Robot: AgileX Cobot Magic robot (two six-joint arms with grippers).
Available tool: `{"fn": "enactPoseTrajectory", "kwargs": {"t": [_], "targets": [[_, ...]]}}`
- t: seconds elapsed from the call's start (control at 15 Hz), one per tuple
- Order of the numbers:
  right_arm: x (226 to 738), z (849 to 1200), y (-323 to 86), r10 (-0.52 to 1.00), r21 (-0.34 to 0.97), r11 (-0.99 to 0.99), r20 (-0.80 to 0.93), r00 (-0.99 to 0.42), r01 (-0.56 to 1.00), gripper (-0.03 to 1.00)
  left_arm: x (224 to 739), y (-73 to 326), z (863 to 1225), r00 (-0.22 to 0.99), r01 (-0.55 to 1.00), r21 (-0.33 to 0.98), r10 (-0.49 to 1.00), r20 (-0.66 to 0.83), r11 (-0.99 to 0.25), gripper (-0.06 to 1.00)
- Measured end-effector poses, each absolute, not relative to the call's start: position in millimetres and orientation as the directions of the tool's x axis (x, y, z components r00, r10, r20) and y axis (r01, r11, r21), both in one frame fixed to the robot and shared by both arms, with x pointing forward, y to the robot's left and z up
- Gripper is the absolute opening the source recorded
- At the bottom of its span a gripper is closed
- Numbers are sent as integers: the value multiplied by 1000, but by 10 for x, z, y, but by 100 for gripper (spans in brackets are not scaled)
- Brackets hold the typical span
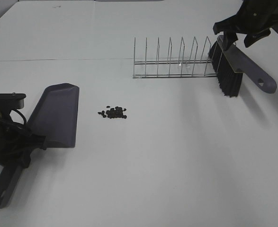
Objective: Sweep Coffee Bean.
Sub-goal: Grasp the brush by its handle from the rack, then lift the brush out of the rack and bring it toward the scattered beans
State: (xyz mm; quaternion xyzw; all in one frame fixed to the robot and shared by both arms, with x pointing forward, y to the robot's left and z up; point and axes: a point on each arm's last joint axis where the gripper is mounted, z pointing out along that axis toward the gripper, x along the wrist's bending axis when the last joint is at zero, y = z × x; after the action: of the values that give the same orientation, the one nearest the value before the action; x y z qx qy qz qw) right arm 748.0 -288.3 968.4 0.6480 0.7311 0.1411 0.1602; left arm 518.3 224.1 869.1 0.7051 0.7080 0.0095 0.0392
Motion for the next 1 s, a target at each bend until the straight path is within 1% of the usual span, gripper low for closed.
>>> {"fn": "enactPoseTrajectory", "kwargs": {"t": [0.13,0.2,0.33,0.47,0.67,0.8,0.87,1.0], "targets": [[7541,9415,-2888,992,396,128,-58,-114,909,59,5183,2241,8691,-3,998,69,999,-42,6,32],[7555,9352,-2891,991,392,132,-64,-116,910,58,5183,2241,8691,-3,998,69,999,-42,6,32],[7561,9293,-2908,989,380,145,-84,-122,914,52,5183,2241,8691,-3,998,69,999,-42,6,32],[7557,9292,-2922,991,376,124,-90,-97,918,38,5183,2241,8691,-3,998,69,999,-42,6,32],[7547,9330,-2933,994,375,98,-81,-72,922,37,5183,2241,8691,-3,998,69,999,-42,6,32],[7472,9650,-2940,994,390,97,-87,-68,916,37,5181,2241,8691,-3,998,67,999,-42,6,32],[7460,9715,-2941,994,399,97,-88,-67,912,37,5181,2241,8691,-3,998,67,999,-42,6,32],[7370,10044,-2944,994,429,95,-90,-62,898,37,5198,2246,8715,15,999,50,1000,-25,-14,32]]}}
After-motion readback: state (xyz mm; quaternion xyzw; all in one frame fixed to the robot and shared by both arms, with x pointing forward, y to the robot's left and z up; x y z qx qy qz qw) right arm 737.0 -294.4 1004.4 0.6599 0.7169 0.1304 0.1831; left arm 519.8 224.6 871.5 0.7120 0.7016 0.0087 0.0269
